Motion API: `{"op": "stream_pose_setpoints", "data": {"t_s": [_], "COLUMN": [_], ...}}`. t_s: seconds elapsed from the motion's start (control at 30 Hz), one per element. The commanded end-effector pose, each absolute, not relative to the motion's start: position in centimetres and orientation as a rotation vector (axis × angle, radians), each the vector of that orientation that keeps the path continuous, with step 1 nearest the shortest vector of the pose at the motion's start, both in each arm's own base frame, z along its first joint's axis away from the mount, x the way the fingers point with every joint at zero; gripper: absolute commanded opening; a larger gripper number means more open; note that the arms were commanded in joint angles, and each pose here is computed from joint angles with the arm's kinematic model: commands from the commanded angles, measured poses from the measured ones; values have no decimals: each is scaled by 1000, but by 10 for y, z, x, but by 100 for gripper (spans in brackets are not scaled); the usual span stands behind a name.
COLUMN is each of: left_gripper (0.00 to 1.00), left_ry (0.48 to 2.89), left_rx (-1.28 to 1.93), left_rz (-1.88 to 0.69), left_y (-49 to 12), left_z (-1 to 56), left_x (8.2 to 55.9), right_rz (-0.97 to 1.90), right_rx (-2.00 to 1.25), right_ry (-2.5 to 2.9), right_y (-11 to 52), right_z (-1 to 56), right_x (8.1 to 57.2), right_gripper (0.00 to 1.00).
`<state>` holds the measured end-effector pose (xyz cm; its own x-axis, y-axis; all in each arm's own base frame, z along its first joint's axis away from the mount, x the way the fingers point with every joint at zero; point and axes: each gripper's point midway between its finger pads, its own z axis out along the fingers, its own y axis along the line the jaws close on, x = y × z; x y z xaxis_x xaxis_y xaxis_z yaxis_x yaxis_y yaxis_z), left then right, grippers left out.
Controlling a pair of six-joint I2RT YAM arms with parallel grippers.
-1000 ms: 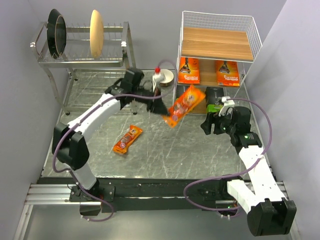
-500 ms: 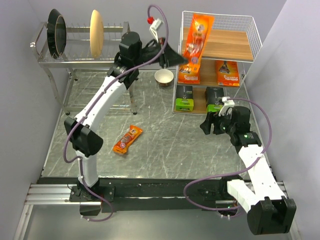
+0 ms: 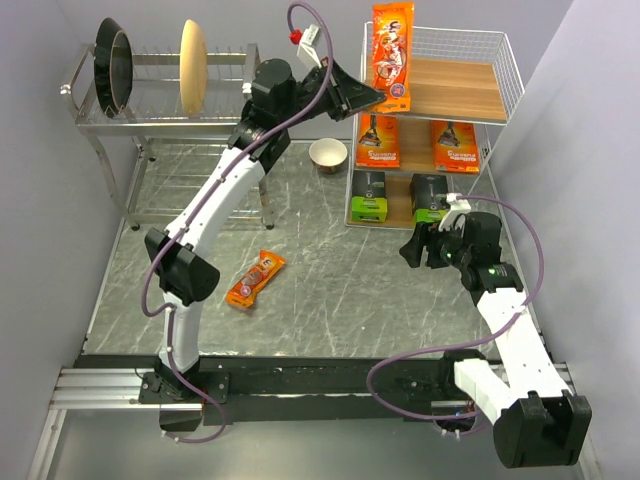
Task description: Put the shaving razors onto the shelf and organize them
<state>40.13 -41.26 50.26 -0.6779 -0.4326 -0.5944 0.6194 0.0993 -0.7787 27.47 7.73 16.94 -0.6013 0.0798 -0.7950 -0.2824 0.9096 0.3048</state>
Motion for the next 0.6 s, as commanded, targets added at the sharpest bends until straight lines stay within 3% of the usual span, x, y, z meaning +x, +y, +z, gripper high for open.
{"op": "stream_pose_setpoints", "data": {"t_s": [0.0,0.33,0.47,0.53,0.57], "left_gripper": [5,3,7,12,30], "left_ry": [1551,1671,1707,1724,1727], "left_rx": [153,109,44,14,-4], "left_rz": [-1695,-1674,-1634,-1636,-1631], "left_y": [-407,-412,-410,-410,-410], "left_z": [519,487,476,472,471], "left_x": [402,405,418,421,424], "right_rz": [513,529,534,535,531], "right_rx": [-133,-123,-117,-117,-120], "right_ry": [2108,2106,2103,2105,2103], "right_y": [77,79,79,79,79], "right_z": [183,177,177,178,179], "right_x": [283,282,282,282,282], "right_gripper": [83,83,83,83,83]}}
